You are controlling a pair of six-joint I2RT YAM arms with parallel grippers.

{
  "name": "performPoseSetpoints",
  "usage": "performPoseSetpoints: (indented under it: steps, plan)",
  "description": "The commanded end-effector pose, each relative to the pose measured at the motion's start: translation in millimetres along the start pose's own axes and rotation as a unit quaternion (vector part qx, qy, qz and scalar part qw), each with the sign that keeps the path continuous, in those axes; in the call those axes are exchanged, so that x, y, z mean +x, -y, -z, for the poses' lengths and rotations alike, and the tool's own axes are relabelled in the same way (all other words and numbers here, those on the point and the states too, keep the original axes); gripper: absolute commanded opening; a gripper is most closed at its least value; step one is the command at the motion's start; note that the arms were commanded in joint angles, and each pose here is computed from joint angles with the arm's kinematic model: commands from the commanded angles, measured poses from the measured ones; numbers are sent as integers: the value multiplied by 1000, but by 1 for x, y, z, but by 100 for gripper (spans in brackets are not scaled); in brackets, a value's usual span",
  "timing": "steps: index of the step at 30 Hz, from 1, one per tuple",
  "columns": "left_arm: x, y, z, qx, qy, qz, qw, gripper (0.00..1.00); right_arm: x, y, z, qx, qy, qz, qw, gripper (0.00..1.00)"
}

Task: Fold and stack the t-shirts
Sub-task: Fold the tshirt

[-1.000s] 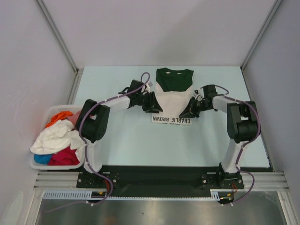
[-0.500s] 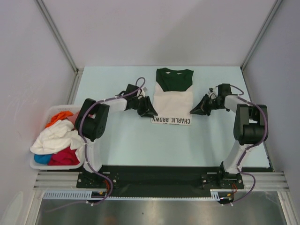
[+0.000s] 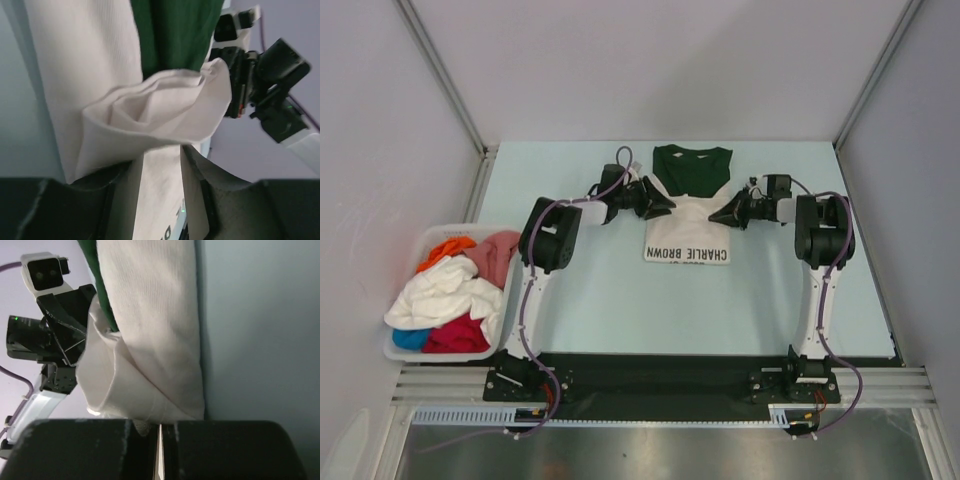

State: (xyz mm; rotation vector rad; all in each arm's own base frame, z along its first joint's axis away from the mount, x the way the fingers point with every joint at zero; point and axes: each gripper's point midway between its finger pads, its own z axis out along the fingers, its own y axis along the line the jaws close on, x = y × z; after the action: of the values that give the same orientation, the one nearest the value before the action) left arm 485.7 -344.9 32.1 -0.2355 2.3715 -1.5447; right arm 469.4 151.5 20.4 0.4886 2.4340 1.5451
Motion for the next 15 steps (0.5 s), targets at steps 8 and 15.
performPoseSetpoints:
  steps: [8,15]
  plan:
    - [-71,-3,-4,27,93,34,995,45,-72,-5,1,-54,79,11,995,3]
    - [-68,-26,-2,3,85,46,995,45,-84,-42,13,-152,96,-10,984,3]
